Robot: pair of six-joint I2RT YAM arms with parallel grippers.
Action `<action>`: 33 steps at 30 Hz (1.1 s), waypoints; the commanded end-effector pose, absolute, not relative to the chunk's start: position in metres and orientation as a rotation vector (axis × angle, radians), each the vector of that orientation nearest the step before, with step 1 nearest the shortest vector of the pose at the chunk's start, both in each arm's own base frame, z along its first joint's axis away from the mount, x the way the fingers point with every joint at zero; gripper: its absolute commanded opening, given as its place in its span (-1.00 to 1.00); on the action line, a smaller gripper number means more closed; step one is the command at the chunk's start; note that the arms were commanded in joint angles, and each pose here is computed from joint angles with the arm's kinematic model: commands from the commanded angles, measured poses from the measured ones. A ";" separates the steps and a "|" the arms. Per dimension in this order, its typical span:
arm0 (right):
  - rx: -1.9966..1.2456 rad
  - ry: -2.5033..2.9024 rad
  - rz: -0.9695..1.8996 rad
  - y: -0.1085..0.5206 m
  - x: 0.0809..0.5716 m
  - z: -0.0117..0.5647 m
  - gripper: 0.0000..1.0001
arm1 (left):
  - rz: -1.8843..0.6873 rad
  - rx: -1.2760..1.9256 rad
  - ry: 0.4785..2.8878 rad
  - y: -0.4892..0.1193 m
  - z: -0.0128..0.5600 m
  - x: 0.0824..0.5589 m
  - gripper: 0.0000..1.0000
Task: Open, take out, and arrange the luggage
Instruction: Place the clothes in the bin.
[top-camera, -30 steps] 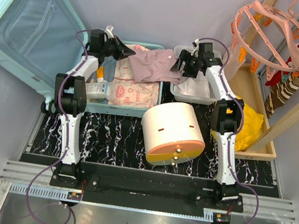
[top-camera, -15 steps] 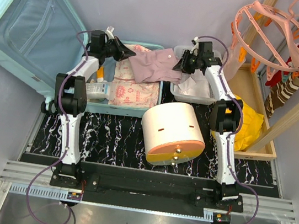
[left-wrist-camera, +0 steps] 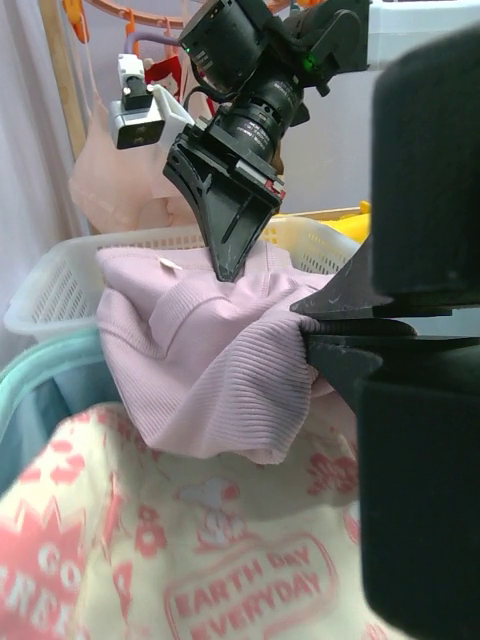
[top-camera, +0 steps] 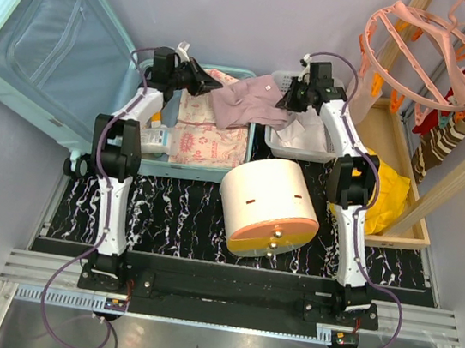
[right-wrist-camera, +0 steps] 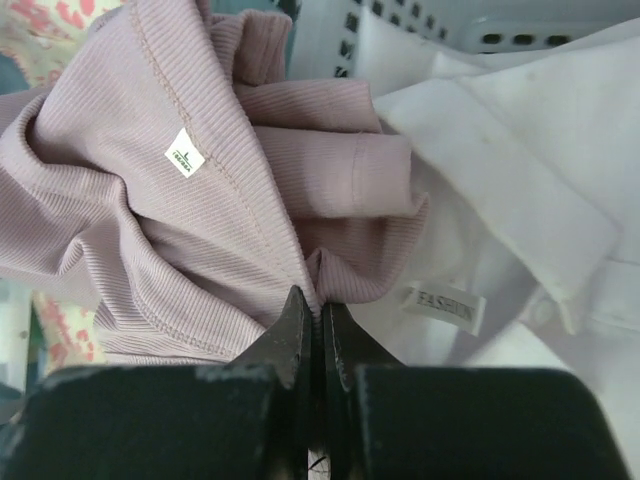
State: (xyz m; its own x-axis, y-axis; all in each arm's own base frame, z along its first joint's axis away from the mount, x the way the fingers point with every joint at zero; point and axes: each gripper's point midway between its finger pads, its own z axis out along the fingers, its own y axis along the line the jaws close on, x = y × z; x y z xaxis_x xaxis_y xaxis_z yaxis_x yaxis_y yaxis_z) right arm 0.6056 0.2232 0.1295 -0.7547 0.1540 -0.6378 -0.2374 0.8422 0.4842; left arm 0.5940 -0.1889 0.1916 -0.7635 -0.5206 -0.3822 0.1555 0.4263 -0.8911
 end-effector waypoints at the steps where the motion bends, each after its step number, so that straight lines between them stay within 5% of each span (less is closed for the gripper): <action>1: -0.065 2.153 0.467 0.181 0.613 0.219 -1.00 | -1.416 -0.161 1.915 -0.225 0.241 0.601 -1.00; 31: 0.043 2.238 -0.106 0.049 0.598 0.194 -1.00 | -1.526 -0.229 1.777 -0.321 0.229 0.626 -1.00; 33: 0.050 2.242 -0.115 0.045 0.598 0.192 -1.00 | -1.537 -0.227 1.786 -0.331 0.225 0.624 -0.84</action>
State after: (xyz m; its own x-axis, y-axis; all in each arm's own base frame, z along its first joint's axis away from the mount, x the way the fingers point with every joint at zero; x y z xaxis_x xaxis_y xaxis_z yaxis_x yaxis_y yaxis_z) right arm 0.5976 0.0671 0.1502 -0.6874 0.0035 -0.7263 0.0302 0.9993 -0.0238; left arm 0.6183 -0.3179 0.1858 -0.7531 -0.5460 -0.3669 0.2307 0.3032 -0.9246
